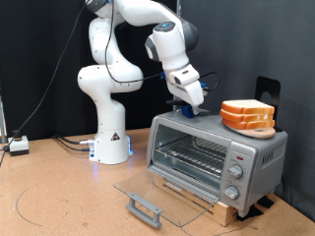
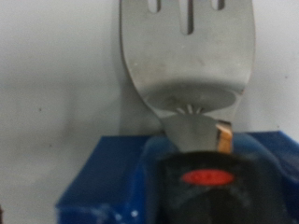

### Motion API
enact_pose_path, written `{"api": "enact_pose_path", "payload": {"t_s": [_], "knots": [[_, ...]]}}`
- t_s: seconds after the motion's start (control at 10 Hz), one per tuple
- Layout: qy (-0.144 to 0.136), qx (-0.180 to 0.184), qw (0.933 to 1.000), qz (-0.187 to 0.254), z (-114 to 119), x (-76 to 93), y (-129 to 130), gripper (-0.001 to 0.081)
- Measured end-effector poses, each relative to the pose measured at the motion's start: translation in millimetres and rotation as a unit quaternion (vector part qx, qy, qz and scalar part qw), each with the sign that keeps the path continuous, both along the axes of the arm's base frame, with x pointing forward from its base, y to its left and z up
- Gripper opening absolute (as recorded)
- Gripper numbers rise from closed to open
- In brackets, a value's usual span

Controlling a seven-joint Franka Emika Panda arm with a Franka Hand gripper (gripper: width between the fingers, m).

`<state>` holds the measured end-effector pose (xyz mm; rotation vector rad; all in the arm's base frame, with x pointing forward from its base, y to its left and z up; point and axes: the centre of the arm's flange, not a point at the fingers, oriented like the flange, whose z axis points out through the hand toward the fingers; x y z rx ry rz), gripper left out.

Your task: Make a piece of toast with the oven

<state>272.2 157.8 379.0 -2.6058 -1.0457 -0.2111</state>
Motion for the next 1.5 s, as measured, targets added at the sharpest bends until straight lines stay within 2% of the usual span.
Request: {"api": "enact_pose_path", "payload": {"t_s": [0.6,0.7,0.8,0.9,1.0,1.2,1.5], "knots": [[-0.002,0.001,0.9999,0.015,-2.1,2.4,1.2,0.0809],[-0.003,0.002,0.9999,0.015,-1.5,2.7,1.3,0.0783],[-0.004,0.003,0.9999,0.015,-0.9,3.0,1.4,0.0609],[-0.005,0.004,0.9998,0.016,-0.4,3.2,1.4,0.0609],[-0.005,0.005,0.9998,0.017,-0.2,3.4,1.2,0.0427],[-0.005,0.005,0.9998,0.016,-0.1,3.5,1.0,0.0395],[-0.007,0.017,0.9998,0.007,3.8,5.6,-2.3,0.0395]]}}
